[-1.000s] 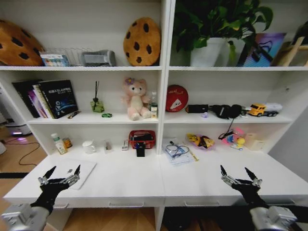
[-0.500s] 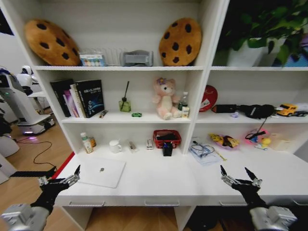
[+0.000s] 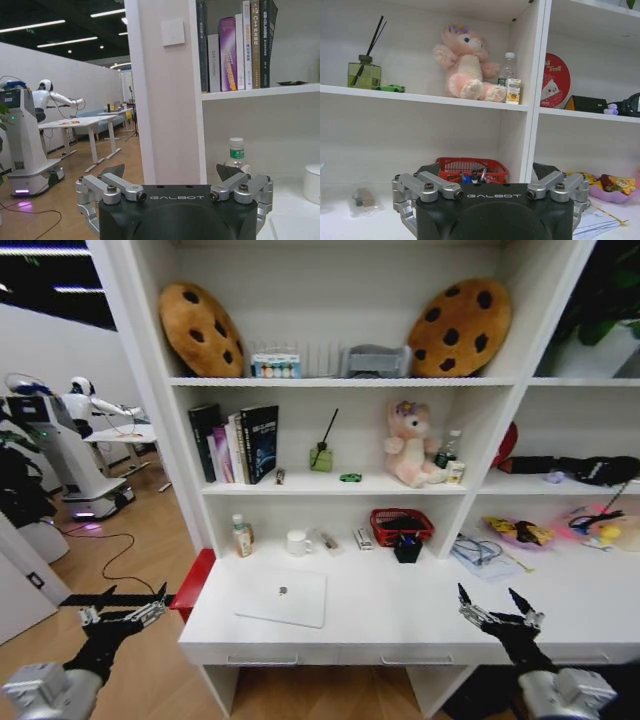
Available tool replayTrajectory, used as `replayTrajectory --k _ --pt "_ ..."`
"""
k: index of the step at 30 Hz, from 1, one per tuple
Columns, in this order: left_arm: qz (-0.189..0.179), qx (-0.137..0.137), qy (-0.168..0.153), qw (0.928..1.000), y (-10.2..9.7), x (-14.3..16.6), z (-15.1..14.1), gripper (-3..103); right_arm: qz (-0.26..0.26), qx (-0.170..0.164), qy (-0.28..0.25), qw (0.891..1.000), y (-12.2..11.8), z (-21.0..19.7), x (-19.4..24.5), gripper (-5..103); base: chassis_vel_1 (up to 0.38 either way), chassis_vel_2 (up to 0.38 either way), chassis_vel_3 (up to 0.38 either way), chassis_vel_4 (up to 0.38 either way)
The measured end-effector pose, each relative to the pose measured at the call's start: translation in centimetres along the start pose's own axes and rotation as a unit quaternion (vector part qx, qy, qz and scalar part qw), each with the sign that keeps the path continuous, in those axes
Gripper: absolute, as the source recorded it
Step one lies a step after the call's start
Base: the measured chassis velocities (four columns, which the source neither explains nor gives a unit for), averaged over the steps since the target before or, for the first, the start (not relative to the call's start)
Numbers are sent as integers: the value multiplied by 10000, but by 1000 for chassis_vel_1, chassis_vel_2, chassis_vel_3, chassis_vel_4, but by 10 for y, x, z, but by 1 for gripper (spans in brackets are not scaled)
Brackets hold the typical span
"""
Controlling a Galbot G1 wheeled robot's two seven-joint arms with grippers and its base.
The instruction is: Organize the objects on the table.
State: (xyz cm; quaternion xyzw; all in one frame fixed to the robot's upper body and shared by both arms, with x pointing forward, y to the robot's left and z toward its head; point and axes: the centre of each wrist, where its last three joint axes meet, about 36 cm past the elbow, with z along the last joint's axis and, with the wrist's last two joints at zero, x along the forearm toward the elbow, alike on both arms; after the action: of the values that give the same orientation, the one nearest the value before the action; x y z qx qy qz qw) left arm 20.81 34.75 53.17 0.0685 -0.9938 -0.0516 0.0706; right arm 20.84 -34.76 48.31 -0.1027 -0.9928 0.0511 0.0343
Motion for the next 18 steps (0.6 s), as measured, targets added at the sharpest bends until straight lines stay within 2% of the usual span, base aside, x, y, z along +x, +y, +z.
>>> replayTrajectory --k 12,18 --pt "7 2 -1 10000 0 0 0 100 3 3 0 10000 0 0 0 100 -14 -41 18 52" --pt "7 2 -1 10000 0 0 0 100 3 2 0 10000 0 0 0 100 108 -76 -116 94"
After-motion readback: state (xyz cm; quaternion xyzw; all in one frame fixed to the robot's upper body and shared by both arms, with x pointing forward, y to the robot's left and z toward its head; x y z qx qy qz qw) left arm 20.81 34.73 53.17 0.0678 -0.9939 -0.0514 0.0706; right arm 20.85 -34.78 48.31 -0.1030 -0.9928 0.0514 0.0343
